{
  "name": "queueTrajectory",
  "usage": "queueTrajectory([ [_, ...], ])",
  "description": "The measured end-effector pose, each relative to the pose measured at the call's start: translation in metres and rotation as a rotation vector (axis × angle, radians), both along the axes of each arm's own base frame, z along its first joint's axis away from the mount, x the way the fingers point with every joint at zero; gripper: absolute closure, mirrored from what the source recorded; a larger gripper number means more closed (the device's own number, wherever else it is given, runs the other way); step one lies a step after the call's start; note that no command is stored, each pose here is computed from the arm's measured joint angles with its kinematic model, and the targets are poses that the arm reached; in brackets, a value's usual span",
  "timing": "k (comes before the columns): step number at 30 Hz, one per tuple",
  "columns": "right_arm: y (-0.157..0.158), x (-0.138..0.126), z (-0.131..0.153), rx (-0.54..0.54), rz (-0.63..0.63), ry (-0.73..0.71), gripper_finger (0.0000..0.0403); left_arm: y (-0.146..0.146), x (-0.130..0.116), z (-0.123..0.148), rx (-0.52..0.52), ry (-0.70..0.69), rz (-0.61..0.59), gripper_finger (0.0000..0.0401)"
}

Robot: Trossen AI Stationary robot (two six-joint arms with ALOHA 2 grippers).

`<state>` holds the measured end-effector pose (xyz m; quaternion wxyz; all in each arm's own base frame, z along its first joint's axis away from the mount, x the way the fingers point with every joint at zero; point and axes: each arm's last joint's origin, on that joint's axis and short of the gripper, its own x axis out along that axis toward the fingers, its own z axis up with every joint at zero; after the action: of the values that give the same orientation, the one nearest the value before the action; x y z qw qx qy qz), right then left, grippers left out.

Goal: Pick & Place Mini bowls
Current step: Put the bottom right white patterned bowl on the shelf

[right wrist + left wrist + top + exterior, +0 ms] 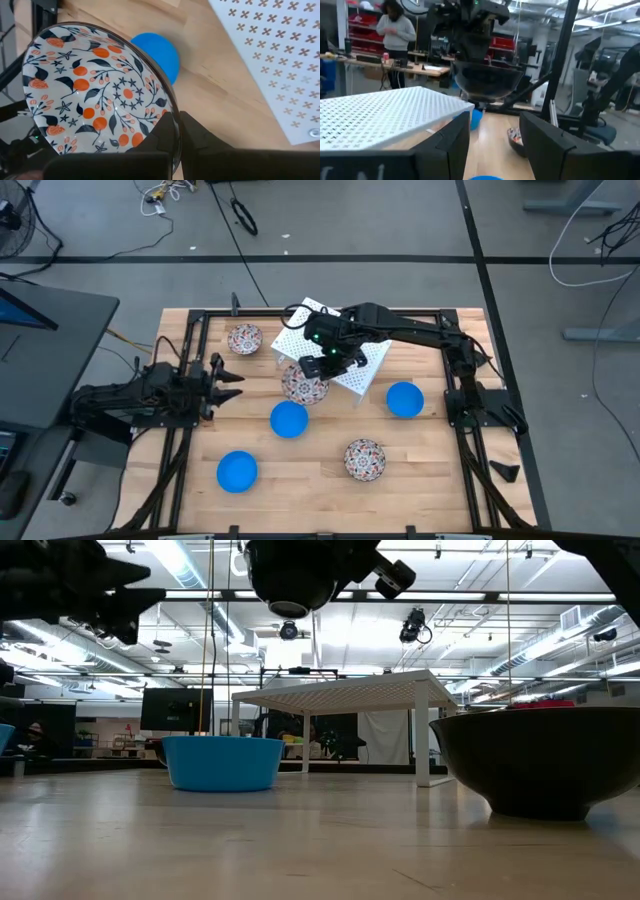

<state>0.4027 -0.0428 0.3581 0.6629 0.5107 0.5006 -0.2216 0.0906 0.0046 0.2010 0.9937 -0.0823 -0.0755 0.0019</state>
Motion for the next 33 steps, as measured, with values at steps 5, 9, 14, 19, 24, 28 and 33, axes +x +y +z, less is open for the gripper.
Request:
queueTrajectory([
  [5, -0.001, -0.002, -0.001, -0.037, 0.008, 0.017, 0.0398, 0.000, 0.002, 0.013, -0.072, 0.043, -0.008, 0.0224],
  [9, -0.001, -0.003, -0.001, -0.052, 0.014, 0.027, 0.0397, 0.001, 0.008, 0.035, -0.137, 0.080, 0.005, 0.0224],
  [14, -0.001, -0.003, -0.001, -0.060, 0.018, 0.029, 0.0397, 0.003, 0.021, 0.070, -0.216, 0.150, 0.038, 0.0224],
  [19, -0.001, -0.003, -0.001, -0.066, 0.034, 0.026, 0.0397, 0.004, 0.040, 0.108, -0.228, 0.239, 0.047, 0.0224],
  [24, -0.002, -0.003, -0.002, -0.091, 0.051, 0.022, 0.0397, 0.006, 0.062, 0.138, -0.319, 0.362, 0.094, 0.0224],
  [28, -0.002, -0.003, -0.002, -0.139, 0.069, 0.023, 0.0397, 0.009, 0.078, 0.154, -0.410, 0.483, 0.176, 0.0224],
  [33, -0.003, -0.005, -0.003, -0.189, 0.092, 0.050, 0.0397, 0.012, 0.098, 0.164, -0.625, 0.597, 0.316, 0.0224],
])
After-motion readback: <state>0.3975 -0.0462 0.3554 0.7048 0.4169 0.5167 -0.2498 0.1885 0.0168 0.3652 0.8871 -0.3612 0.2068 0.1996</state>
